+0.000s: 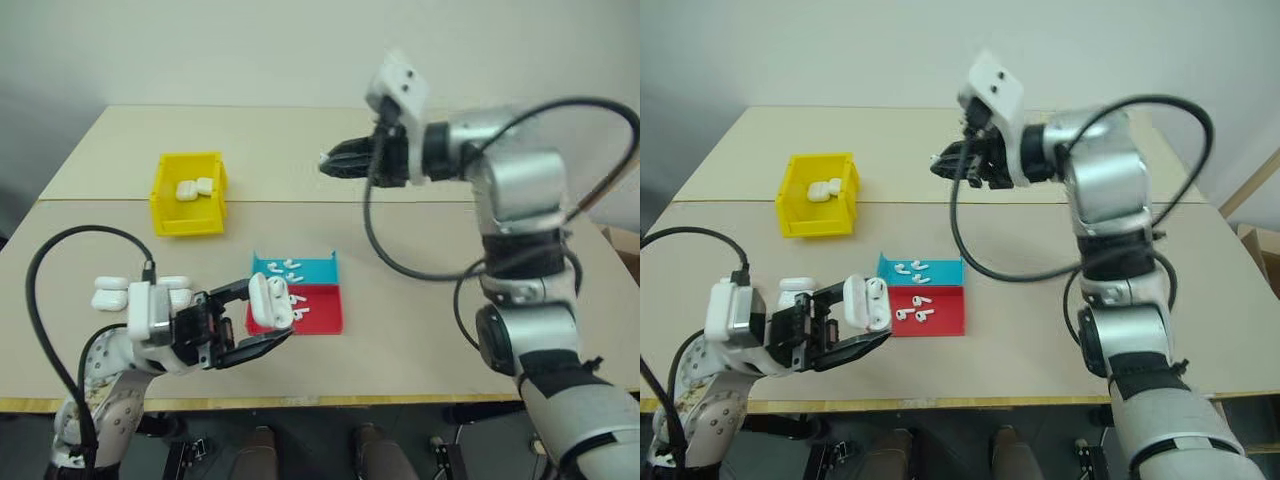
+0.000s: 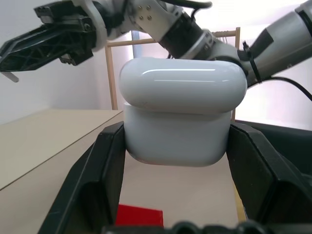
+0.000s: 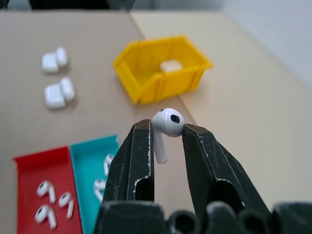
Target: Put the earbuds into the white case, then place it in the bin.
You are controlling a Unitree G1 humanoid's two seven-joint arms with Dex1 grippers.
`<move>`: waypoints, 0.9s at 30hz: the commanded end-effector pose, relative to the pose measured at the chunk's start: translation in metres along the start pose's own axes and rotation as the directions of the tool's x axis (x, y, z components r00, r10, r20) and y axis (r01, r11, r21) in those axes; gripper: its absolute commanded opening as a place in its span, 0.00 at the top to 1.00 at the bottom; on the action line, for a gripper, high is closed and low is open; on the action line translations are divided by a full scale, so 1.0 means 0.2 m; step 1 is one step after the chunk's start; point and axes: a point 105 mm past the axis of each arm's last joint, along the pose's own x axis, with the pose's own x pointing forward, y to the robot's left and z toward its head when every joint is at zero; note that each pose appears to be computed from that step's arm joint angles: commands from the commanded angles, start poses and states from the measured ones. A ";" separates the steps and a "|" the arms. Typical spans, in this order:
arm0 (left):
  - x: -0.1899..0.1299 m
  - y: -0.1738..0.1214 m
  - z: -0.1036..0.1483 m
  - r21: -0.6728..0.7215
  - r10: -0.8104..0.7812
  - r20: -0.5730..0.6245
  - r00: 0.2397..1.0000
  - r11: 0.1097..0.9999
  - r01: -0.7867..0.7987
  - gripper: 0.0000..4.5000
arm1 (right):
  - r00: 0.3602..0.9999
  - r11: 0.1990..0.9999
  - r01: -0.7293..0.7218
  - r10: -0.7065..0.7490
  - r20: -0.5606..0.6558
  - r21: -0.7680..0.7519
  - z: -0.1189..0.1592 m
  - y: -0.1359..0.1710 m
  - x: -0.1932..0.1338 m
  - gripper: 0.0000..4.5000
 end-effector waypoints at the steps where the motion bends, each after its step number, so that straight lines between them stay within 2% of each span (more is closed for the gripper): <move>1: 0.07 -0.02 0.06 -0.019 -0.052 0.062 0.997 0.998 0.054 0.37 | 0.974 0.994 0.056 -0.033 0.225 -0.096 0.15 0.11 -0.17 0.83; 8: 0.12 -0.02 0.08 -0.030 -0.137 0.073 0.988 0.990 0.140 0.37 | 0.929 0.996 0.051 -0.019 0.368 -0.078 0.16 0.29 -0.31 0.83; 16: 0.12 -0.04 0.11 -0.080 -0.166 0.112 0.980 0.981 0.175 0.37 | 0.877 0.997 -0.045 0.066 0.476 -0.056 0.20 0.43 -0.39 0.83; 19: 0.12 -0.05 0.11 -0.090 -0.166 0.117 0.979 0.980 0.177 0.37 | 0.843 0.989 -0.122 0.146 0.518 -0.081 0.20 0.49 -0.42 0.83; 27: 0.12 -0.04 0.10 -0.090 -0.179 0.134 0.975 0.977 0.192 0.37 | 0.784 0.968 -0.223 0.247 0.570 -0.112 0.18 0.56 -0.35 0.83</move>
